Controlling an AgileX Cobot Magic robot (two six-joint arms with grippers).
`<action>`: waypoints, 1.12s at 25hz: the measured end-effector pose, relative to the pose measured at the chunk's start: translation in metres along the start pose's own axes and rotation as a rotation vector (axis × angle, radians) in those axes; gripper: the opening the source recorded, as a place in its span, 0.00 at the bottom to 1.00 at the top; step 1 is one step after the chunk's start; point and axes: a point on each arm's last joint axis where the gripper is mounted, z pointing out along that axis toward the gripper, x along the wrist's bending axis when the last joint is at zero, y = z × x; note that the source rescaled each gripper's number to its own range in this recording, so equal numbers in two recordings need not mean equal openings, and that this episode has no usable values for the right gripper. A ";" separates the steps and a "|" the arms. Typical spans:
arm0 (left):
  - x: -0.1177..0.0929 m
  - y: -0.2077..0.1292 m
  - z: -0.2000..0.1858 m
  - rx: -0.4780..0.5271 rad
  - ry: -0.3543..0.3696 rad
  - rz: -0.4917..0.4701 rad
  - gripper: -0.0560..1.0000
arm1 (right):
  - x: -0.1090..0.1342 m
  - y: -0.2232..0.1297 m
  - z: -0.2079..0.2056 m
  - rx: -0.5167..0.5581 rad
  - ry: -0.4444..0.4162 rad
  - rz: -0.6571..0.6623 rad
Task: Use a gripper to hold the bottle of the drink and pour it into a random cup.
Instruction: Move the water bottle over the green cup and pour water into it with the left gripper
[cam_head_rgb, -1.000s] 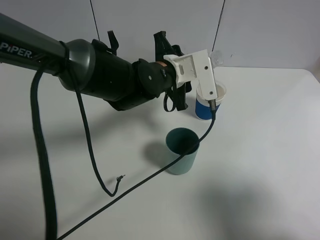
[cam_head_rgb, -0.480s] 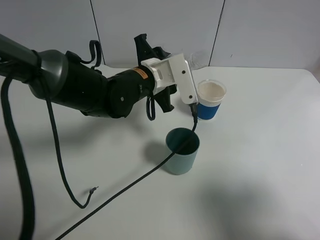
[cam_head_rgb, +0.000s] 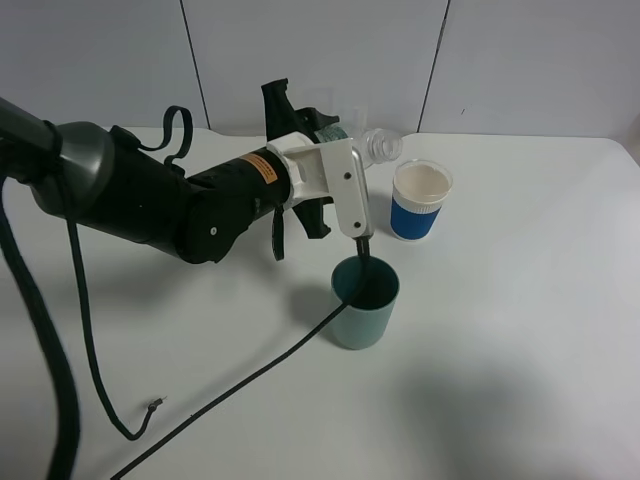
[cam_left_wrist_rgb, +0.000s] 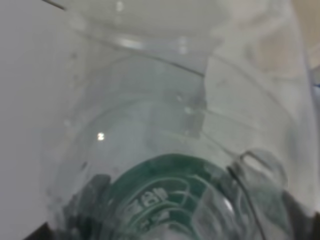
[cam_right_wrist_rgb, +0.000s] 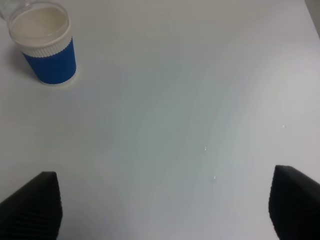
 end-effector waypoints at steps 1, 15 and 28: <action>0.001 -0.002 0.001 -0.006 0.000 0.001 0.07 | 0.000 0.000 0.000 0.000 0.000 0.000; 0.006 -0.024 -0.005 -0.045 -0.002 0.072 0.07 | 0.000 0.000 0.000 0.000 0.000 0.000; -0.006 -0.042 -0.022 -0.049 -0.032 0.144 0.07 | 0.000 0.000 0.000 0.000 0.000 0.000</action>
